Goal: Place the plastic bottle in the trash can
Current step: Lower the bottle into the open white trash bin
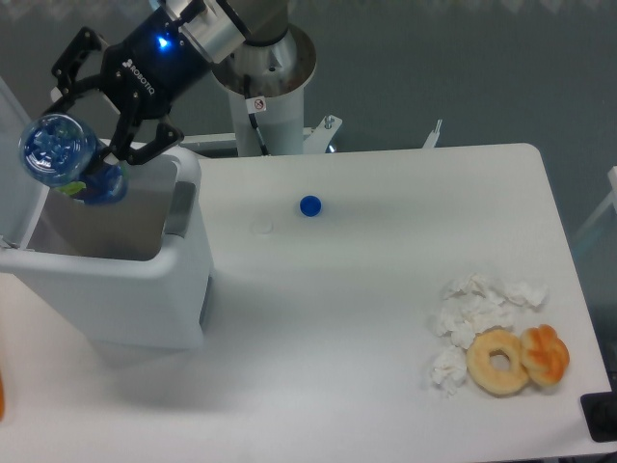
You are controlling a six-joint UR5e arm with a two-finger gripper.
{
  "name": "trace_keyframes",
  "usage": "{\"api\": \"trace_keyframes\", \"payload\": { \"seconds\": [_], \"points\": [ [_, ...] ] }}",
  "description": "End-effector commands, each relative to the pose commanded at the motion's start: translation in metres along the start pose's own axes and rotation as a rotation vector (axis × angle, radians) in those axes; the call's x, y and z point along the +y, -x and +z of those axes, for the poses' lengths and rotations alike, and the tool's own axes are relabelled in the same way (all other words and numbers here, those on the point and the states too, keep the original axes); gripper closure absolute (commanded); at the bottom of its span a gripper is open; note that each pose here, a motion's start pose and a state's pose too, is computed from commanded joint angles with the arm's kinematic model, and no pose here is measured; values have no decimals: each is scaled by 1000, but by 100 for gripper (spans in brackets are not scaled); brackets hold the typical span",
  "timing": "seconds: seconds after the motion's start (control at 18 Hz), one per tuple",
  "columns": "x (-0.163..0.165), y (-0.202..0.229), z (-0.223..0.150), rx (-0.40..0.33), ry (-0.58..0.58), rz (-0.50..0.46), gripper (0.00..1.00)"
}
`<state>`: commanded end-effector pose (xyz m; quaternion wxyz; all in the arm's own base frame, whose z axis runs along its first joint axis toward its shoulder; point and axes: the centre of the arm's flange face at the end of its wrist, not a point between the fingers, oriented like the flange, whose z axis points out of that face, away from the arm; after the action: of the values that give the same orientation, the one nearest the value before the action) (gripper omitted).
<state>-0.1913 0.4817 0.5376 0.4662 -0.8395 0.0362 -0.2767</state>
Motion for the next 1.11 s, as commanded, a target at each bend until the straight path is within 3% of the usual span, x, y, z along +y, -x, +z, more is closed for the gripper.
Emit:
{"api": "trace_keyframes", "payload": {
  "seconds": [1.11],
  "points": [
    [29,19,26,33,44,-40,35]
  ]
}}
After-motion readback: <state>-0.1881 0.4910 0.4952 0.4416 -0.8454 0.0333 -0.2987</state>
